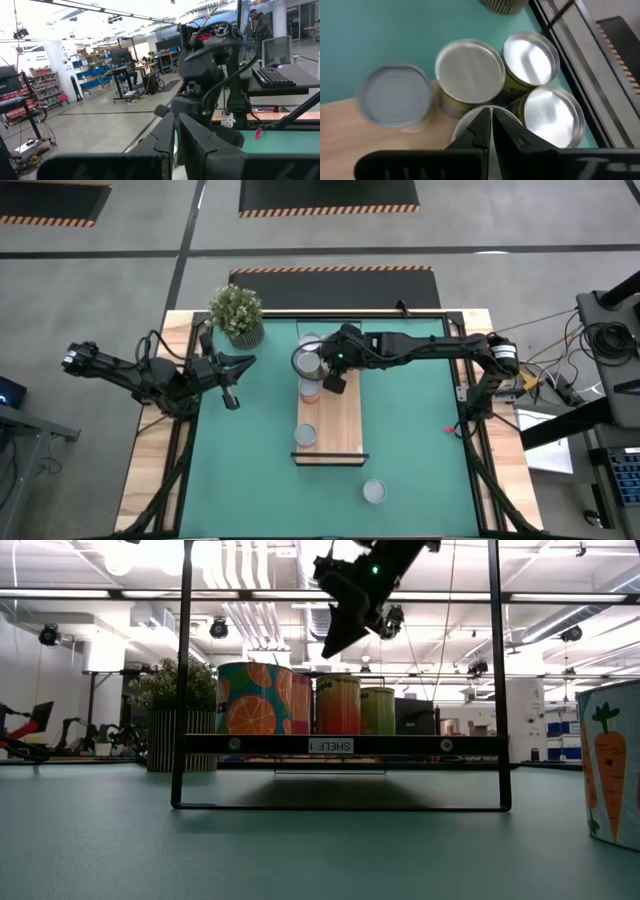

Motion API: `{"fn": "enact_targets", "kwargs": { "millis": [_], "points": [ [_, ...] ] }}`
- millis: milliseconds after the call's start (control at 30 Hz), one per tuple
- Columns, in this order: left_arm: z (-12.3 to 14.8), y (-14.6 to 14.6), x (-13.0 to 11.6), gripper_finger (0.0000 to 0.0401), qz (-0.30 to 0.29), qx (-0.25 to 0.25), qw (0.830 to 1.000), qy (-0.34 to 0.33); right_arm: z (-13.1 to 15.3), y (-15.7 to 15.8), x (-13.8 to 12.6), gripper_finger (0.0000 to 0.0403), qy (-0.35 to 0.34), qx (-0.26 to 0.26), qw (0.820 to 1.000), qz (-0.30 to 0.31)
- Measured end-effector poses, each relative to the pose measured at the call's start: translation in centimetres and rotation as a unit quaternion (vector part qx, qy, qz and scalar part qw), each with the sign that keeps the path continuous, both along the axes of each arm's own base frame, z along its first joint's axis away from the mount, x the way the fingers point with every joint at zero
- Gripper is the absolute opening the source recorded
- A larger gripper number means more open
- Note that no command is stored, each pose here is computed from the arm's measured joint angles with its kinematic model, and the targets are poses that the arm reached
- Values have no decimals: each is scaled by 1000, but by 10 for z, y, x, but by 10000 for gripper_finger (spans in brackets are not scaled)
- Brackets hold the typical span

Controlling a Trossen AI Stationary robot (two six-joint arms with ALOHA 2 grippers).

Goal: Pick and place cans onto a shelf
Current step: Put the canned carrots on the shelf

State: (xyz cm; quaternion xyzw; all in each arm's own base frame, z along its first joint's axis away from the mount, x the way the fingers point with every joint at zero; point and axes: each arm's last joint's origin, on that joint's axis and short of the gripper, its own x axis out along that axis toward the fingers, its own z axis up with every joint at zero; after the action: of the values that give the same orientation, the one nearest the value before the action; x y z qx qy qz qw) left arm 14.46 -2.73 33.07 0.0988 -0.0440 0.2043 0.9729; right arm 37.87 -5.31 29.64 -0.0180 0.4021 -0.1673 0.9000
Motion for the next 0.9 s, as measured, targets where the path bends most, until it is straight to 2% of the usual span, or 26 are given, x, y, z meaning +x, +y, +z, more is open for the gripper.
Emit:
{"fn": "enact_targets", "kwargs": {
  "millis": [133, 333, 500, 700, 900],
  "points": [
    [0, 0, 0, 8, -1, -3, 1000, -1, 17, 19, -2, 9, -9, 0, 1000, 25],
    [-1, -1, 1, 8, -4, -7, 1000, -1, 44, 63, -13, 9, -26, 5, 996, 80],
    [-3, -4, 6, 8, -42, -9, 999, 1, 61, 104, -32, 9, -48, 16, 990, 131],
    [-6, -10, 17, 8, -97, -44, 994, -11, 62, 155, -53, 9, -49, 33, 979, 195],
    [-13, -21, 29, 8, -141, -94, 986, -6, 51, 198, -73, 9, -34, 48, 970, 236]
  ]
}}
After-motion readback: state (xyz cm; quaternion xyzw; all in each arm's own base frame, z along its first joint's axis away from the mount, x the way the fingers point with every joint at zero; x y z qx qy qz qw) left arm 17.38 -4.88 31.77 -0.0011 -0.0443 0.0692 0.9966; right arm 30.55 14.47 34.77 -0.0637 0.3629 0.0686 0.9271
